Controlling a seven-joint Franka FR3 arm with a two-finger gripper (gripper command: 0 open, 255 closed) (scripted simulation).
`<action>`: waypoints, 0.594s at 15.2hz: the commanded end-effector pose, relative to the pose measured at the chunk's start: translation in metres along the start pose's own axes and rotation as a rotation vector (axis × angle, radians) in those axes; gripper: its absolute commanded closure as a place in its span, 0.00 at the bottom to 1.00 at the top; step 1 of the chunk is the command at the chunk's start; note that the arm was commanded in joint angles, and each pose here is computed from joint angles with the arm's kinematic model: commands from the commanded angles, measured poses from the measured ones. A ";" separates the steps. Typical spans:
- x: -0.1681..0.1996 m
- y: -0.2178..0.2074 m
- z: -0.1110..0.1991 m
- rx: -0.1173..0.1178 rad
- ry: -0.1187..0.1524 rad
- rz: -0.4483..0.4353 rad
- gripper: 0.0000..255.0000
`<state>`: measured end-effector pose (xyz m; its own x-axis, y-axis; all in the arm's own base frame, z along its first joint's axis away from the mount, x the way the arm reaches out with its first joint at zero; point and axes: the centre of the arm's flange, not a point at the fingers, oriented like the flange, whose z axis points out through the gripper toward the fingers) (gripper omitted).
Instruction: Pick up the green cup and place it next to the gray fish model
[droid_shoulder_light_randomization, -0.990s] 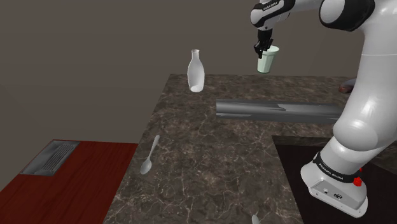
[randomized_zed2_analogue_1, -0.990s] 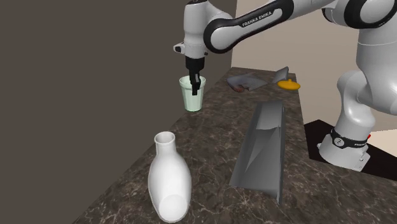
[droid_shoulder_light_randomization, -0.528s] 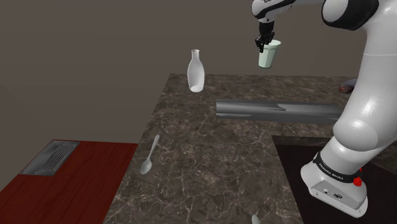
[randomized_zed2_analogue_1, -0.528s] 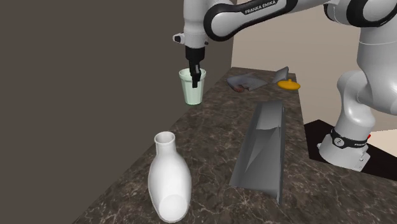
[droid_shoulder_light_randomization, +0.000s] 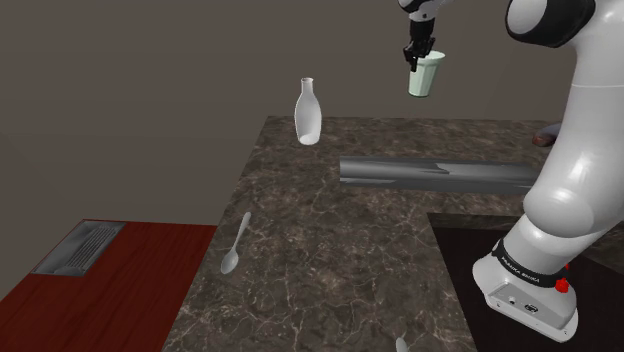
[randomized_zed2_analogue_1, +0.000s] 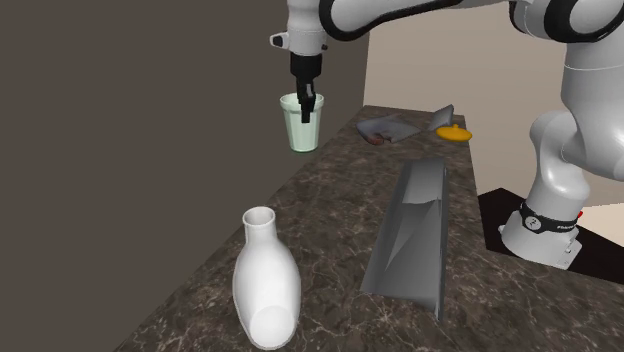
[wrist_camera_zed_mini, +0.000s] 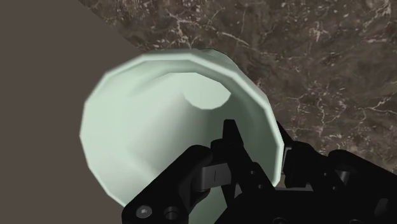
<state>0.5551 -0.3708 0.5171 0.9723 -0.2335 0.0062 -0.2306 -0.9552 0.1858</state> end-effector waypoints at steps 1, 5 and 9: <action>0.000 0.003 -0.011 0.000 0.000 0.000 1.00; 0.000 0.007 -0.031 0.000 0.000 0.000 1.00; 0.001 0.010 -0.052 0.000 0.000 0.000 1.00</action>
<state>0.5551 -0.3707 0.5652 0.9722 -0.2339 0.0062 -0.2309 -0.9550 0.1859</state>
